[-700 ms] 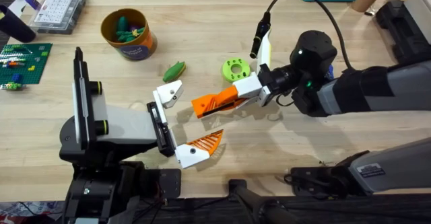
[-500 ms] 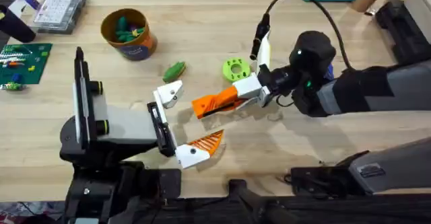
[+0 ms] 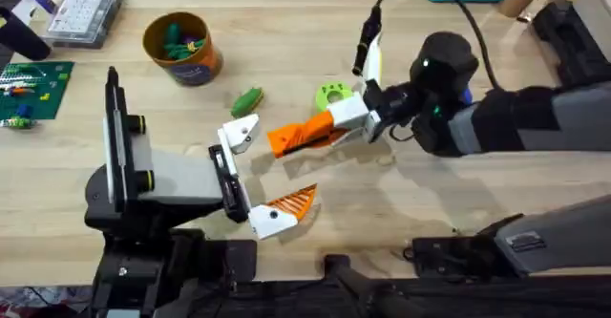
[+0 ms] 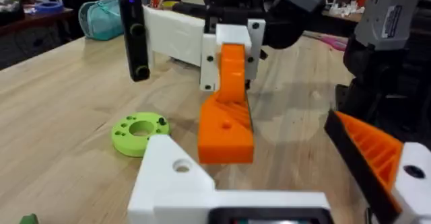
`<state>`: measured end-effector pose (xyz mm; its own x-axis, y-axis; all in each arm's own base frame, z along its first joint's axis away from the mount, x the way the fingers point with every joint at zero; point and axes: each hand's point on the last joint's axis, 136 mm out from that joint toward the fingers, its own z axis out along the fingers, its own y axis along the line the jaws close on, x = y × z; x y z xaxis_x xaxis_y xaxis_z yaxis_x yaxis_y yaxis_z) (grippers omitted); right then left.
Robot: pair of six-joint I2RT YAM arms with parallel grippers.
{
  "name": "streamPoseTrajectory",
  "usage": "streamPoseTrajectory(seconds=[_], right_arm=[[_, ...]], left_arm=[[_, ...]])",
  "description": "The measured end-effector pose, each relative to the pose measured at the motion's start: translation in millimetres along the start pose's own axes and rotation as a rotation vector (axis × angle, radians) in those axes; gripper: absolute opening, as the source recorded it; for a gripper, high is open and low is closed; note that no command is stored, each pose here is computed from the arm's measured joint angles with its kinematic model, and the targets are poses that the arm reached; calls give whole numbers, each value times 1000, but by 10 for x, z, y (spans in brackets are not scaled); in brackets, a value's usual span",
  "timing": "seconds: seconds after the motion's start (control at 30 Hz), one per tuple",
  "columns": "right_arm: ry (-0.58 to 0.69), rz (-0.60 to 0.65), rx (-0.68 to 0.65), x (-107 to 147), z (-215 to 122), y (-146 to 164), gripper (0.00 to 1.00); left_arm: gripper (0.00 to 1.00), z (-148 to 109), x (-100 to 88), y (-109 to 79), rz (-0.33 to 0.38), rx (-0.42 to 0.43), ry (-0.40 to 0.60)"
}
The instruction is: Pick up the gripper from the table and insert it into the empty holder that is missing its gripper. Then pick up a screw, insert it into the mounting hole, and use the screwdriver to tighten it. Finally, clean up the table by picking up the vegetable and placing it into the bucket.
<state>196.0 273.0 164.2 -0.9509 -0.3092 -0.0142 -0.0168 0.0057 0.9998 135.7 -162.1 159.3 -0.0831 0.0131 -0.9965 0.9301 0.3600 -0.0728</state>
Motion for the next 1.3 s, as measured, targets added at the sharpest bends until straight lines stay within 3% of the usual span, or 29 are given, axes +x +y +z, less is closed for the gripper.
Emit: streamPoseTrajectory(seconds=[0.3, 0.5, 0.8, 1.3], right_arm=[[-1, -46, -7, -123, 10, 154, 20], [9, -216, -26, -101, 53, 321, 21], [15, -127, -17, -85, 170, 234, 21], [-1, -88, 1, -112, 171, 124, 21]], left_arm=[[987, 0, 0, 0, 0, 0, 0], [987, 0, 0, 0, 0, 0, 0], [987, 0, 0, 0, 0, 0, 0], [987, 0, 0, 3, 0, -2, 0]])
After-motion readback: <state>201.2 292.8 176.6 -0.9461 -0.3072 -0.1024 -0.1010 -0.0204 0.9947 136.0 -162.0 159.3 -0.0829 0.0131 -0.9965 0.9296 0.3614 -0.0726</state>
